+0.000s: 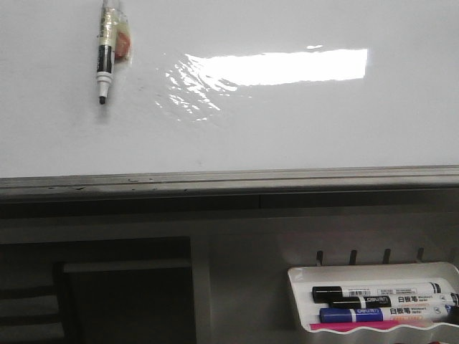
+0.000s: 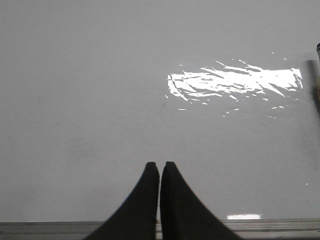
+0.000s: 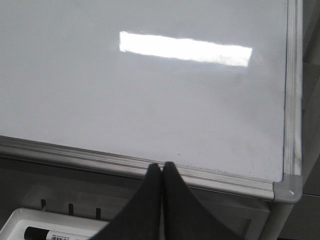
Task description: Write number 7 on whiteboard
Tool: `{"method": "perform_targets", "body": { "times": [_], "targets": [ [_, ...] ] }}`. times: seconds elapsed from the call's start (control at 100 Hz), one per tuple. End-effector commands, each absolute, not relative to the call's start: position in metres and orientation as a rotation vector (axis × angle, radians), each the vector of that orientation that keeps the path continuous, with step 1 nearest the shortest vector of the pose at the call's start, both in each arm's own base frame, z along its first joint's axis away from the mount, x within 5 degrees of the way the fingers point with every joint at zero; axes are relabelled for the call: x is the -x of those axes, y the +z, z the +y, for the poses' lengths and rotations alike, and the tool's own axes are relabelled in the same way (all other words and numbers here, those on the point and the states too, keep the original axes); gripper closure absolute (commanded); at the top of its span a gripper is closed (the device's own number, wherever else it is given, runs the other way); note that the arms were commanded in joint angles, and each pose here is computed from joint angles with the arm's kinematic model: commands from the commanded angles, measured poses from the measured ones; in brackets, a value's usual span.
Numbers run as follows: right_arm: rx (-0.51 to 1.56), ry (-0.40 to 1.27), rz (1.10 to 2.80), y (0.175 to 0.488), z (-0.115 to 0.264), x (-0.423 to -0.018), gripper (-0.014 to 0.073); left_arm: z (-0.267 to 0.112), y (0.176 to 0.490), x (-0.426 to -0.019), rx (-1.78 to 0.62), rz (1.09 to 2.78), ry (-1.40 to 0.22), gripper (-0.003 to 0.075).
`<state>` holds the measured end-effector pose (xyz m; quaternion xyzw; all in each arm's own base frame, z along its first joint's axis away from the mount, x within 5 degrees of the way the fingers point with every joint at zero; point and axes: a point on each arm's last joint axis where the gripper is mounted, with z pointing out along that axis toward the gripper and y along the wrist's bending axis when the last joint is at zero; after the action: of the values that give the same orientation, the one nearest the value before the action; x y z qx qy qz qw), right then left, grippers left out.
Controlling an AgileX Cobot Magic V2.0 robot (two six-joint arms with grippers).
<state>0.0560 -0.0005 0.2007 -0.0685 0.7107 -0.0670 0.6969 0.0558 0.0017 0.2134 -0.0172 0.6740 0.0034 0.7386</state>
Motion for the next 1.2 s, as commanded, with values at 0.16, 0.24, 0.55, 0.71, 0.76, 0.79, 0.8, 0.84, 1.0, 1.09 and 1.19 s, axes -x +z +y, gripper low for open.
{"method": "perform_targets", "body": {
  "times": [0.16, 0.24, 0.55, 0.71, 0.76, 0.79, 0.8, 0.84, 1.0, 1.09, 1.19],
  "targets": [
    [0.168, -0.157, 1.51, 0.1991, 0.0006, -0.0557, 0.0659, 0.0018, 0.2091, -0.0544, 0.05, 1.416, -0.007, 0.0741],
    [0.168, -0.157, 1.51, 0.1991, 0.0006, -0.0557, 0.0659, 0.0018, 0.2091, -0.0544, 0.05, 1.416, -0.007, 0.0741],
    [0.168, -0.157, 1.51, 0.1991, 0.0006, -0.0557, 0.0659, 0.0018, 0.2091, -0.0544, 0.05, 1.416, -0.007, 0.0741],
    [0.168, -0.157, 1.509, 0.1993, 0.0006, -0.0557, 0.0659, 0.0018, 0.2091, -0.0544, 0.05, 1.416, -0.007, 0.0741],
    [0.168, -0.157, 1.501, 0.1999, 0.0007, -0.0557, 0.0659, 0.0018, 0.2091, -0.0544, 0.05, 1.416, -0.007, 0.0741],
    [0.169, -0.157, 1.499, 0.2001, 0.0007, -0.0557, 0.0659, 0.0018, 0.2091, -0.0544, 0.05, 1.416, -0.007, 0.0741],
    [0.169, -0.157, 1.499, 0.2001, 0.0007, -0.0557, 0.0659, 0.0018, 0.2091, -0.0544, 0.05, 1.416, -0.007, 0.0741],
    [0.169, -0.156, 1.497, 0.2003, 0.0008, -0.0557, 0.0659, 0.0018, 0.2091, -0.0544, 0.05, 1.416, -0.007, 0.0741],
    [0.169, -0.156, 1.494, 0.2005, 0.0008, -0.0556, 0.0659, 0.0018, 0.2091, -0.0544, 0.05, 1.416, -0.007, 0.0741],
    [0.169, -0.156, 1.492, 0.2007, 0.0008, -0.0556, 0.0659, 0.0018, 0.2091, -0.0544, 0.05, 1.416, -0.007, 0.0741],
    [0.167, -0.154, 1.486, 0.2013, 0.0009, -0.0556, 0.0659, 0.0018, 0.2091, -0.0544, 0.05, 1.416, -0.007, 0.0741]
  ]
}}
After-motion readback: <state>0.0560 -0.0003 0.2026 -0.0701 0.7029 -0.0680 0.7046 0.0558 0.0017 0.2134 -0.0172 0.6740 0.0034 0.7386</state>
